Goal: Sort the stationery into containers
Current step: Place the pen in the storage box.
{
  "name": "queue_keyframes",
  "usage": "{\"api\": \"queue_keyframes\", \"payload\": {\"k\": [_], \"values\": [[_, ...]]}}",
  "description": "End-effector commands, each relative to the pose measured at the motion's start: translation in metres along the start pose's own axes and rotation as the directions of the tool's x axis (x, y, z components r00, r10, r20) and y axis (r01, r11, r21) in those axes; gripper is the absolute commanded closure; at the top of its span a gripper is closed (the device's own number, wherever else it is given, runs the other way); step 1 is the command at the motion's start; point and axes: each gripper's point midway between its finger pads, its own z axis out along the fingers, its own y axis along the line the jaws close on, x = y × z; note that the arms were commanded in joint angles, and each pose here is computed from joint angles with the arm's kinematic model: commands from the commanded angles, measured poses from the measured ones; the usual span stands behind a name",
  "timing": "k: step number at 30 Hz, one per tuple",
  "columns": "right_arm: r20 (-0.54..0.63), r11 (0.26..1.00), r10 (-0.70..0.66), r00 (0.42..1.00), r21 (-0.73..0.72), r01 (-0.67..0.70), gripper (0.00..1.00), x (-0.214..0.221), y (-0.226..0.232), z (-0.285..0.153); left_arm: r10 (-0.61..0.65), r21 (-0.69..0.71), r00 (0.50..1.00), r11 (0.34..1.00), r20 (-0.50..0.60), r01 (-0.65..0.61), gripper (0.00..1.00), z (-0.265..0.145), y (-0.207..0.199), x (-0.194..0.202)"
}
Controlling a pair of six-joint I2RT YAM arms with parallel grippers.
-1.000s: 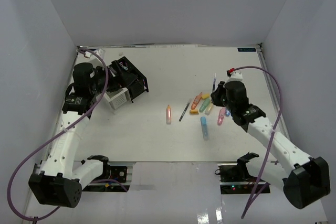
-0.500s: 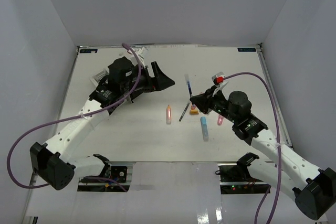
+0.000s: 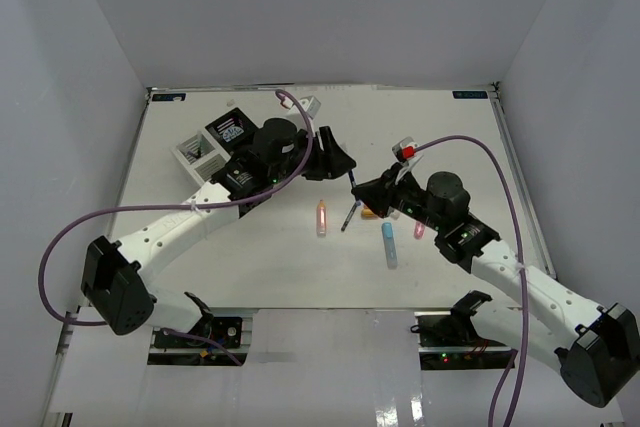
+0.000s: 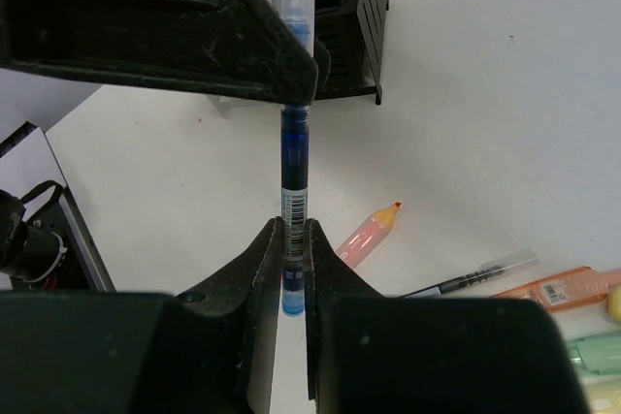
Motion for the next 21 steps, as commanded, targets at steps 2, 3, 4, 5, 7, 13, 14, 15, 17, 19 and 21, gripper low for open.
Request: {"api": "queue_keyframes", "payload": {"k": [2,3,4,5,7,13,14,15,17,19,21], "values": [[0.04,0.999,-0.015,0.999,-0.029,0.016,0.92,-0.008,0.006,0.005,0.04,0.027,0.996,0.999,0.086,-0.042,0.54,0.001,-0.017,-0.026],[0.037,0.999,-0.015,0.999,-0.029,0.016,0.92,-0.008,0.005,0.005,0.044,0.025,0.996,0.999,0.081,-0.047,0.6,0.003,-0.016,-0.025],[0.036,1.0,-0.014,0.999,-0.027,0.015,0.92,-0.006,0.005,0.006,0.049,0.024,0.995,0.998,0.081,-0.051,0.65,0.003,-0.016,-0.024],[0.032,1.0,-0.011,0.999,-0.023,0.012,0.92,-0.005,0.004,0.006,0.051,0.021,0.996,0.998,0.08,-0.052,0.74,0.004,-0.015,-0.024],[0.034,1.0,-0.013,0.999,-0.012,0.013,0.91,-0.005,0.002,0.007,0.059,0.021,0.995,0.998,0.078,-0.061,0.83,0.004,-0.015,-0.021],[0.042,0.999,-0.014,0.999,0.045,0.012,0.45,-0.003,-0.009,0.006,0.09,-0.021,0.992,0.996,0.09,-0.088,1.0,0.004,-0.002,-0.018],[0.04,0.999,-0.014,0.999,0.053,0.012,0.28,-0.003,-0.011,0.007,0.098,-0.056,0.989,0.994,0.107,-0.092,1.0,0.002,0.004,-0.021],[0.028,0.998,-0.01,1.0,0.069,0.008,0.22,-0.001,-0.013,0.006,0.105,-0.08,0.988,0.992,0.114,-0.096,1.0,0.001,0.008,-0.023],[0.003,0.991,0.0,1.0,0.132,0.0,0.08,0.002,-0.024,0.004,0.149,-0.219,0.976,0.969,0.161,-0.112,1.0,-0.006,0.031,-0.036],[-0.018,0.98,0.005,1.0,0.199,-0.001,0.04,0.005,-0.035,0.002,0.193,-0.333,0.963,0.935,0.189,-0.121,1.0,-0.015,0.05,-0.047],[-0.038,0.967,0.01,0.999,0.254,0.0,0.02,0.006,-0.044,-0.001,0.265,-0.493,0.941,0.86,0.211,-0.132,1.0,-0.032,0.076,-0.067]]}}
